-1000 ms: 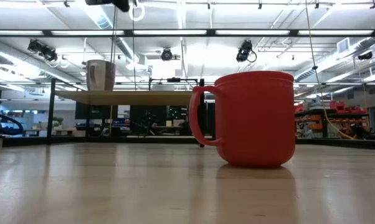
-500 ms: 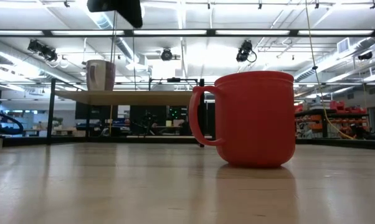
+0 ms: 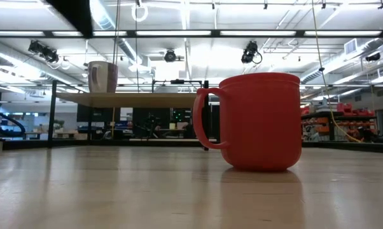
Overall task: Stack small to large cups/mugs on shelf
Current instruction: Put the blue cup on the shelf
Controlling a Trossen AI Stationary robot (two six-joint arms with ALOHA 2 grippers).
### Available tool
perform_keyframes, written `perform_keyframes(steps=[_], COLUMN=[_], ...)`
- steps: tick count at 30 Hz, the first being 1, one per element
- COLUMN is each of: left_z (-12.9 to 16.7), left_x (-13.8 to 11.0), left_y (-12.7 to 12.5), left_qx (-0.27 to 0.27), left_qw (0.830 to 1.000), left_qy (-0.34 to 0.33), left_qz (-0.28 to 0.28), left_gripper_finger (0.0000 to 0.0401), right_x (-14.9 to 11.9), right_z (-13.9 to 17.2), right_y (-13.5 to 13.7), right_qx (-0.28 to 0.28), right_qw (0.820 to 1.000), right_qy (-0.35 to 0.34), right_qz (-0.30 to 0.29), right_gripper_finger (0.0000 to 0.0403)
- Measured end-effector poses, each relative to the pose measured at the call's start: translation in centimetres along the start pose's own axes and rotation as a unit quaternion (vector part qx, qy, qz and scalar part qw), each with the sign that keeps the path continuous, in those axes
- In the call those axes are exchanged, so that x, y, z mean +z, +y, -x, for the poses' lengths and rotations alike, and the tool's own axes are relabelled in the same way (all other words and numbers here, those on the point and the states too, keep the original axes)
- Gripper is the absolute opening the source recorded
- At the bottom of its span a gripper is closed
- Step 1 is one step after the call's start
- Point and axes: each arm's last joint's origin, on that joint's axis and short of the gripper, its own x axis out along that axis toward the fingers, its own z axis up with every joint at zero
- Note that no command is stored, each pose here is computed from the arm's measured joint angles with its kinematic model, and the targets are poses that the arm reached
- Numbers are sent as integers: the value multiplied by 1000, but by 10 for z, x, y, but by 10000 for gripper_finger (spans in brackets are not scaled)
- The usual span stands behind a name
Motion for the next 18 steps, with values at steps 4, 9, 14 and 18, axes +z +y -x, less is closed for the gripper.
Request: perform_keyframes(steps=[4,9,14,18], left_z=[-14,-37,-50,-57], left_x=[-28,-53,-63,-68], left_y=[10,20,26,29], left_qx=[-22,-68,-95,-87], left_qw=[999,992,987,988], left_qy=[10,40,56,67], left_qz=[44,94,114,109], left_gripper_finger=[35,49,60,64], right_x=[8,23,34,36], right_z=[0,-4,-17,-33], right_y=[-2,-3,-3,1], right_qx=[5,12,-2,-16], right_qw=[1000,1000,1000,1000], right_qy=[-11,-24,-19,5], right_qz=[-2,3,0,11], right_gripper_finger=[73,73,73,73])
